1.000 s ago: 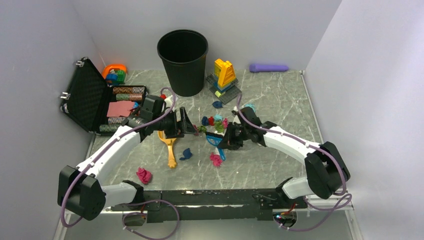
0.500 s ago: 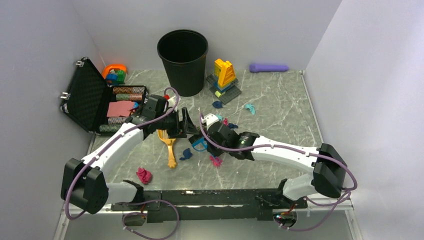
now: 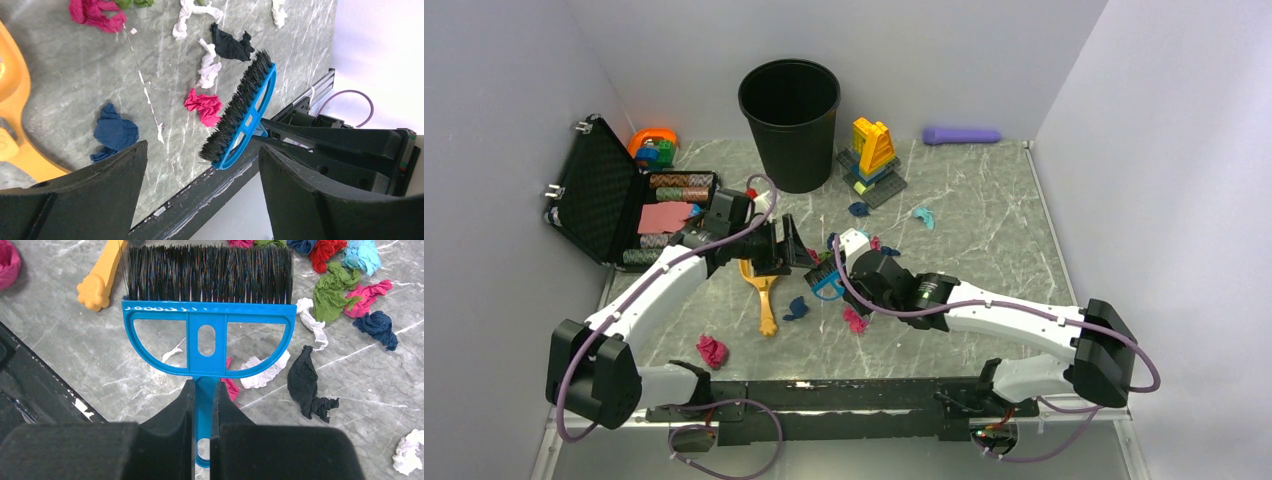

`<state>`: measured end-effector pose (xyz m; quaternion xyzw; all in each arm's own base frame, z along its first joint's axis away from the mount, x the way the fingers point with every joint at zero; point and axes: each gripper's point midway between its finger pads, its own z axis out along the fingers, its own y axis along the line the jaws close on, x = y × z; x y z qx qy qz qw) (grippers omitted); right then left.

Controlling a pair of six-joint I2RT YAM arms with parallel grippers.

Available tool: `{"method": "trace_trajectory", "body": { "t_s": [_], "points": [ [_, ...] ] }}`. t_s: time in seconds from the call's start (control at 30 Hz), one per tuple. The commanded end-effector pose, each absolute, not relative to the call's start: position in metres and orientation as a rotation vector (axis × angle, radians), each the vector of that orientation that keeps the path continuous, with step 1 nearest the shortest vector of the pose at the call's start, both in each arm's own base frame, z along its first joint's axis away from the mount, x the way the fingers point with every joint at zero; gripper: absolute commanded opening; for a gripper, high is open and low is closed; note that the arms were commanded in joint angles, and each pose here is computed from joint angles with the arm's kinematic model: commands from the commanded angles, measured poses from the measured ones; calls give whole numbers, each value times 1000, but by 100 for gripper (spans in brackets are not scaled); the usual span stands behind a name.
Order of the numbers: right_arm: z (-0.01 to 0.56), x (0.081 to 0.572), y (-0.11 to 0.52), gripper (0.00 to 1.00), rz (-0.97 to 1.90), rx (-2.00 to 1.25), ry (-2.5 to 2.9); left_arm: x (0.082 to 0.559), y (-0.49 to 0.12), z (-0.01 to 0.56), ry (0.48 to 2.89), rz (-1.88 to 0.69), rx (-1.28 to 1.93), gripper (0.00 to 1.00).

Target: Sweep away the paper scraps from the table

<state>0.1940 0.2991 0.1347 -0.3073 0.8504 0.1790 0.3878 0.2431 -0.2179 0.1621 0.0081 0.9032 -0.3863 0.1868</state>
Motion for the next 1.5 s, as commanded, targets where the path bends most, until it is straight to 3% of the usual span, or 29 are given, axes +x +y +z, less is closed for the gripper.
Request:
{"method": "trace_trajectory", "body": {
  "t_s": [0.0,0.27,0.6,0.97,1.13,1.3,1.4,1.47],
  "points": [
    [152,191,304,0,529,-796,2078,248,-218,194,2418,-1145,130,85],
    [162,186,311,0,587,-838,2031,236,-239,196,2375,-1377,185,82],
    [171,181,315,0,635,-859,1986,232,-255,185,2420,-1421,242,78],
    [176,183,306,0,613,-838,1960,222,-274,181,2439,-1452,332,38],
    [174,181,308,0,613,-860,1968,221,-277,181,2437,-1466,345,43],
    [175,181,308,0,615,-852,1960,218,-283,179,2442,-1478,367,39],
    [176,181,309,0,616,-851,1959,218,-284,178,2440,-1484,362,20],
    [175,181,309,9,616,-843,1965,219,-284,179,2430,-1484,357,2]
  ]
}}
